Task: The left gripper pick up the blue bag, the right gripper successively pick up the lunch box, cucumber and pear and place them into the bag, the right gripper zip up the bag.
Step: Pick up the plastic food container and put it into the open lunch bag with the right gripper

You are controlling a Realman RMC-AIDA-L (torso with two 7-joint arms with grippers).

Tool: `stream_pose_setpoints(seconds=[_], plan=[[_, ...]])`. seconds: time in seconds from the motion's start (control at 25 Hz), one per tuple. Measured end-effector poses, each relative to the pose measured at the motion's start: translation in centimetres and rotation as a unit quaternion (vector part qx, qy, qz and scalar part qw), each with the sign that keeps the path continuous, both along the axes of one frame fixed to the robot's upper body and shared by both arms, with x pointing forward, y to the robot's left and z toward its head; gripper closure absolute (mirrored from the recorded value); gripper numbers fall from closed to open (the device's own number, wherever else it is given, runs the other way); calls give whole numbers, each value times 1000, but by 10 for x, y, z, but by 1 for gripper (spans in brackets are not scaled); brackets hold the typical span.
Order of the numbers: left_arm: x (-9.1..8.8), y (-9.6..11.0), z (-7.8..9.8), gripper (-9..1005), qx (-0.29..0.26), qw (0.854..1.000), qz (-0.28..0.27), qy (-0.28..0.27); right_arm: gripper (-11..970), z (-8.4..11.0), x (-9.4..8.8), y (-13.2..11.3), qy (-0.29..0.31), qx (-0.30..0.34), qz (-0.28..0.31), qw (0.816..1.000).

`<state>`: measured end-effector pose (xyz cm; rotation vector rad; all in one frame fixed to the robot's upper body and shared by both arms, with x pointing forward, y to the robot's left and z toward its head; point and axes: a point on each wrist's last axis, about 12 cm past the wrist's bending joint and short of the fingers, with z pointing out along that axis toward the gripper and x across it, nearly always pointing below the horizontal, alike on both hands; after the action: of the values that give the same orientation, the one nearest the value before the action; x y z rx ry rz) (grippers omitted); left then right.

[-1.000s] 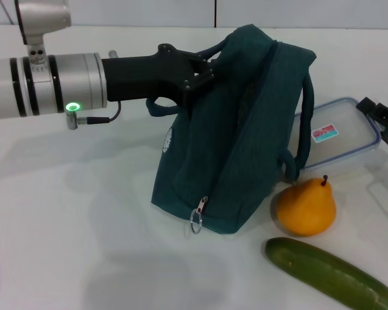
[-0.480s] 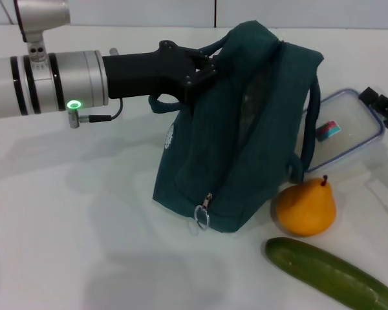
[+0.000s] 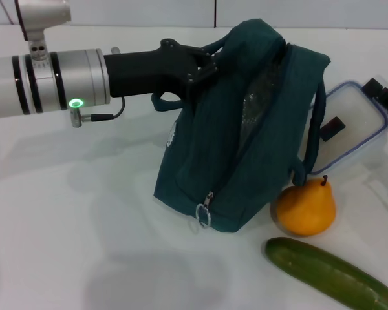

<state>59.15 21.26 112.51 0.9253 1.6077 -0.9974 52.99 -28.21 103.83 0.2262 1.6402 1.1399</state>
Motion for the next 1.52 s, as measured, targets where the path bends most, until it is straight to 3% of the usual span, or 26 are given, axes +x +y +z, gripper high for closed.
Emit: stream_pose_setpoints(seconds=[0.32,0.44,0.88,1.32,1.52], plan=[[0,0,1,926,-5,1000,3,1,788,5,-6,-6,-36,-3,2,999],[0,0,1,926,-5,1000,3,1,872,6,-8,-8,-44,-7,-3,999],[-2,2,-2,925,-6,1000,5,5,872,8,-11,-12,-65,-15,-6,998],[-6,10,11,926,-21,1000,-9,7,872,43,-3,-22,-169,-2,0,986],[-5,11,14,926,-22,1000,-7,14,872,68,6,-20,-225,16,23,974]])
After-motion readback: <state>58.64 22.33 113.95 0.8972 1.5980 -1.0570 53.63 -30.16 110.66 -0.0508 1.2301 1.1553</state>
